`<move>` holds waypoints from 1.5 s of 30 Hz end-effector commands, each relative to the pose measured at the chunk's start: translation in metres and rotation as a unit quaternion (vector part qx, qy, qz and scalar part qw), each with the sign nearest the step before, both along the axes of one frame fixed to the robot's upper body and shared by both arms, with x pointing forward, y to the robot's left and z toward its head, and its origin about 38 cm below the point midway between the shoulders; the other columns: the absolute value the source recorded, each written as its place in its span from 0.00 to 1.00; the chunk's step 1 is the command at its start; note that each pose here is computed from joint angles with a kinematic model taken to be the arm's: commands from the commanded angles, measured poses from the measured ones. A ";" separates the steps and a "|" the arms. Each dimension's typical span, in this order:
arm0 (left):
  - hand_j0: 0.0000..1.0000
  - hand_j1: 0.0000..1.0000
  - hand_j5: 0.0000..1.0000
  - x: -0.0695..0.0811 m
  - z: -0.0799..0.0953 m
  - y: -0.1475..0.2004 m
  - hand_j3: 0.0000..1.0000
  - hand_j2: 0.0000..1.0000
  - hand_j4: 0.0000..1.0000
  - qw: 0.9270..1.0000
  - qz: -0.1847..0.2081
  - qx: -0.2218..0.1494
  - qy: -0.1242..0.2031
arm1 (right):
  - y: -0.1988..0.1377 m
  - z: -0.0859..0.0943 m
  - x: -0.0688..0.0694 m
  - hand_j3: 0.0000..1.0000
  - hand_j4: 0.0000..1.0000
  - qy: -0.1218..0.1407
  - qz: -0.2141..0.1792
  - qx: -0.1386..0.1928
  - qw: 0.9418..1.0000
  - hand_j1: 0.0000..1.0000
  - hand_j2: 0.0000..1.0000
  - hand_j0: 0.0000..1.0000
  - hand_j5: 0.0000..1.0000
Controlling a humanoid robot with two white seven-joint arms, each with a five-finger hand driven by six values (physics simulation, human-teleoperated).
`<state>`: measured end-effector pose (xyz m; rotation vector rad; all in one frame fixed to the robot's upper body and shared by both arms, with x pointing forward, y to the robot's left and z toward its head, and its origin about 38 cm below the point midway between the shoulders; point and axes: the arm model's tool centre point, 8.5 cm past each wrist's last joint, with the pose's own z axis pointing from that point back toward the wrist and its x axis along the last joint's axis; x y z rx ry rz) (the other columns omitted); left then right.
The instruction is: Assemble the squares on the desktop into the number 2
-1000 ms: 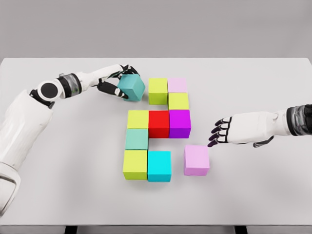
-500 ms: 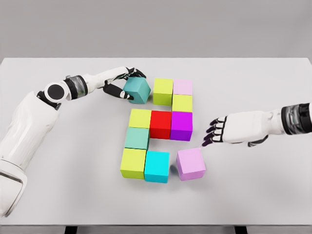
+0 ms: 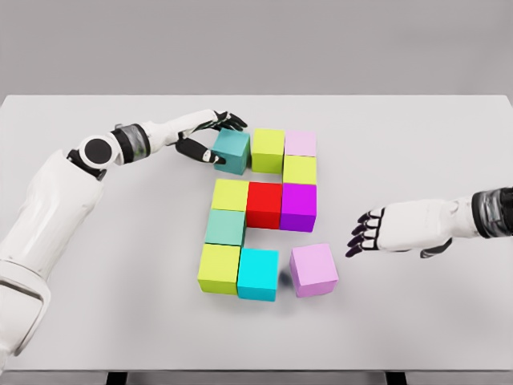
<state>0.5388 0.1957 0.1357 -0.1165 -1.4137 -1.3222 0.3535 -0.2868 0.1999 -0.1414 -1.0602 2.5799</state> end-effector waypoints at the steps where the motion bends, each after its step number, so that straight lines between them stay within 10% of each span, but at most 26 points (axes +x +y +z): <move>1: 0.83 0.83 0.83 0.000 0.001 -0.002 0.83 0.83 0.83 1.000 -0.002 -0.006 -0.002 | 0.007 -0.007 -0.002 1.00 1.00 0.010 0.008 0.004 1.000 1.00 1.00 1.00 1.00; 45: 0.89 0.89 0.89 0.005 -0.003 -0.009 0.89 0.89 0.89 0.999 0.011 -0.037 0.009 | 0.036 -0.018 -0.006 1.00 1.00 0.027 0.042 0.017 0.999 1.00 1.00 1.00 1.00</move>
